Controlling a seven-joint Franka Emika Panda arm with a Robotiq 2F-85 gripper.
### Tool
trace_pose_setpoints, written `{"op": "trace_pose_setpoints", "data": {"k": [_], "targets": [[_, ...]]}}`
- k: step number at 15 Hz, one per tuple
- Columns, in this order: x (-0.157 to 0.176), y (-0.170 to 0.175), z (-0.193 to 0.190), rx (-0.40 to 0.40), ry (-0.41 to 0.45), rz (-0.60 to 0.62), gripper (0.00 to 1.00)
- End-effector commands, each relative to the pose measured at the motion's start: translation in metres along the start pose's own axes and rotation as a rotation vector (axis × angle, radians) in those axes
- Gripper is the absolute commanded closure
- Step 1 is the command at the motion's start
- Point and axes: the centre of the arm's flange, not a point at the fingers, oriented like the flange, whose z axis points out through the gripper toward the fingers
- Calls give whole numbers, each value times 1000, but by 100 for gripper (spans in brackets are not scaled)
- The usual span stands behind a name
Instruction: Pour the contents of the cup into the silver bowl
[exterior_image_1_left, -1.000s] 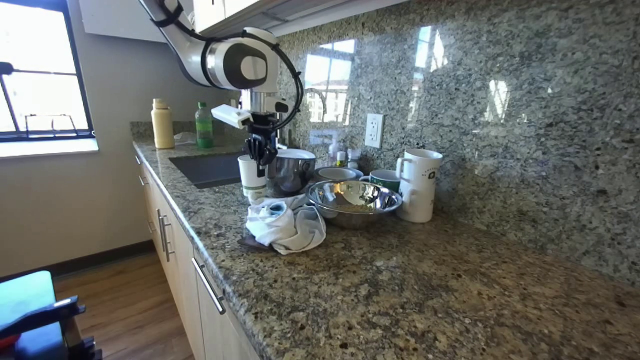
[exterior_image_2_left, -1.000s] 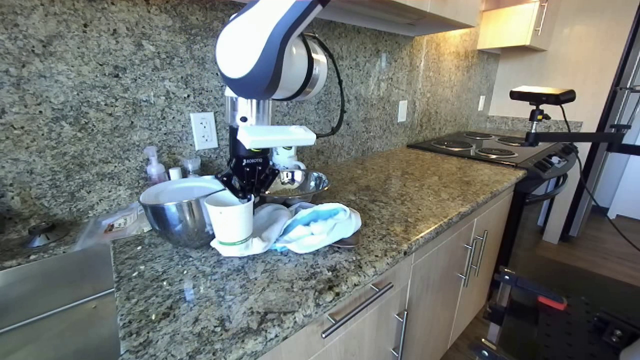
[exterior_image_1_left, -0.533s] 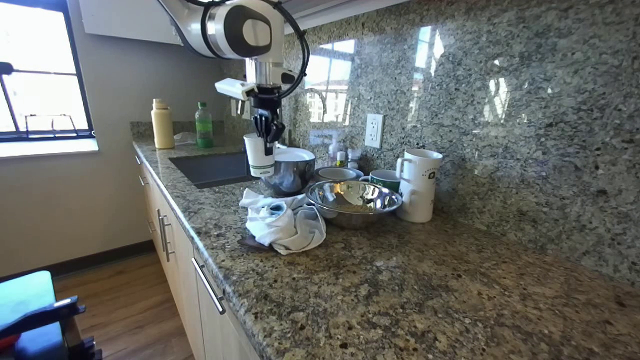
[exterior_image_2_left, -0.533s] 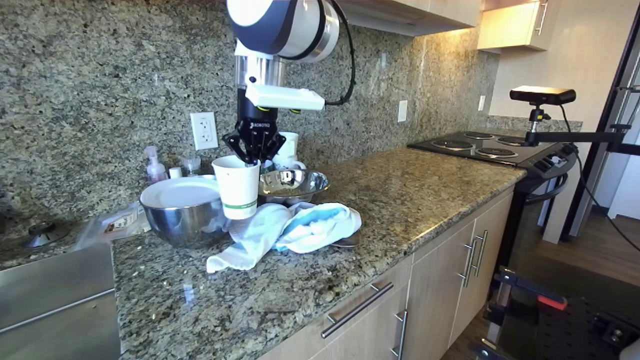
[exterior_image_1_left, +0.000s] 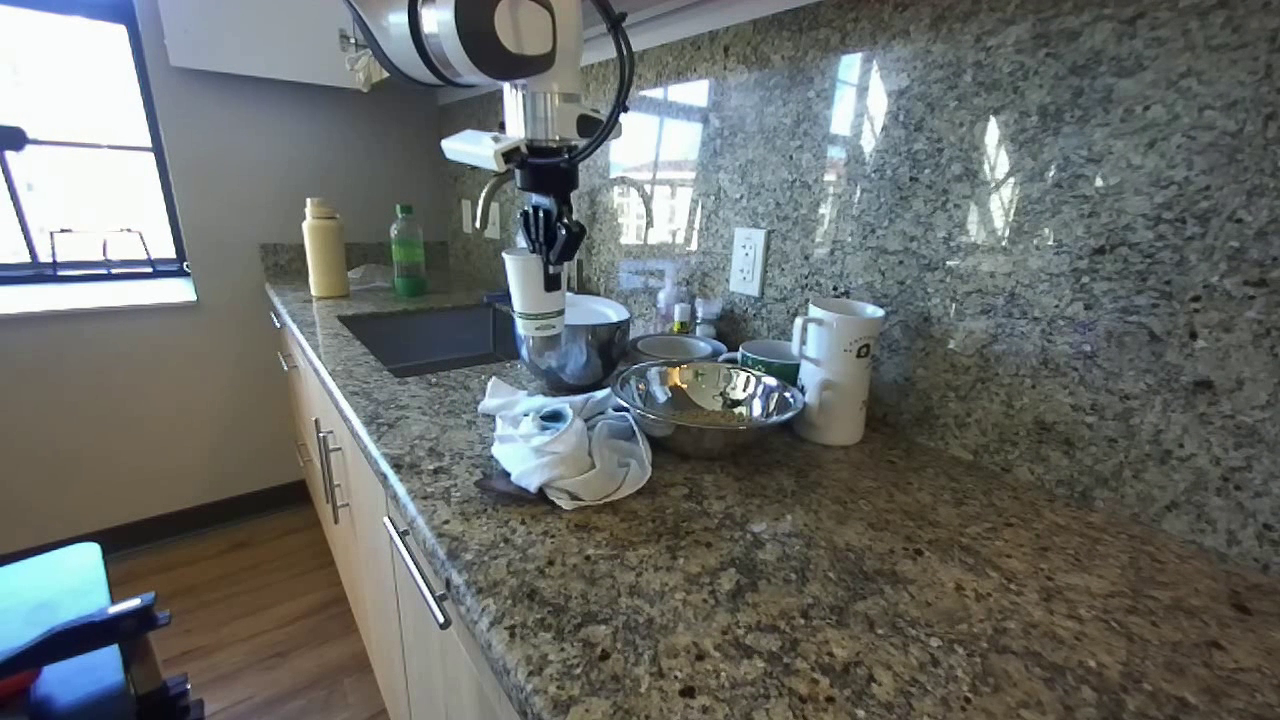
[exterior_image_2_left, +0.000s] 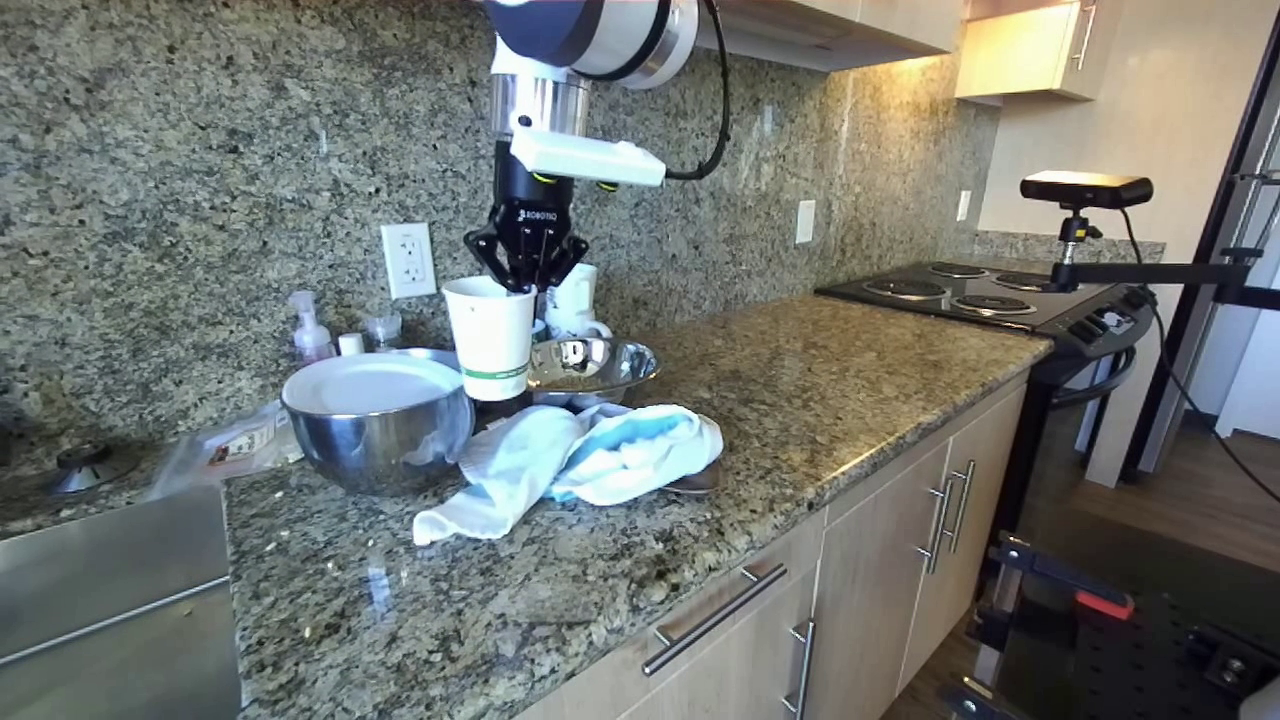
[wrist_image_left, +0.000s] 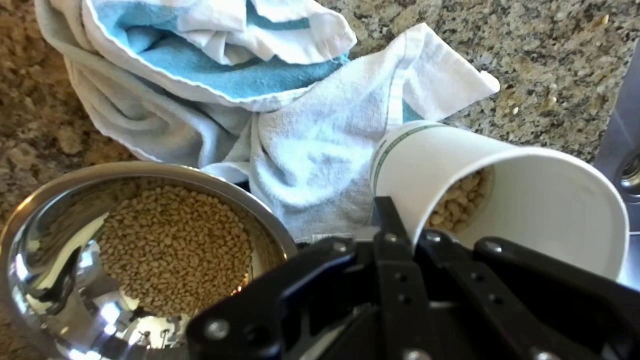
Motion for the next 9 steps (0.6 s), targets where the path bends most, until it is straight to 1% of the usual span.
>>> {"op": "trace_pose_setpoints", "data": {"k": [1,5,9], "targets": [[-1,-1,2,0,-3,-2,99],[1,1,2,1,-3,6,100],[13,24,0,-7,11,81,100]]}}
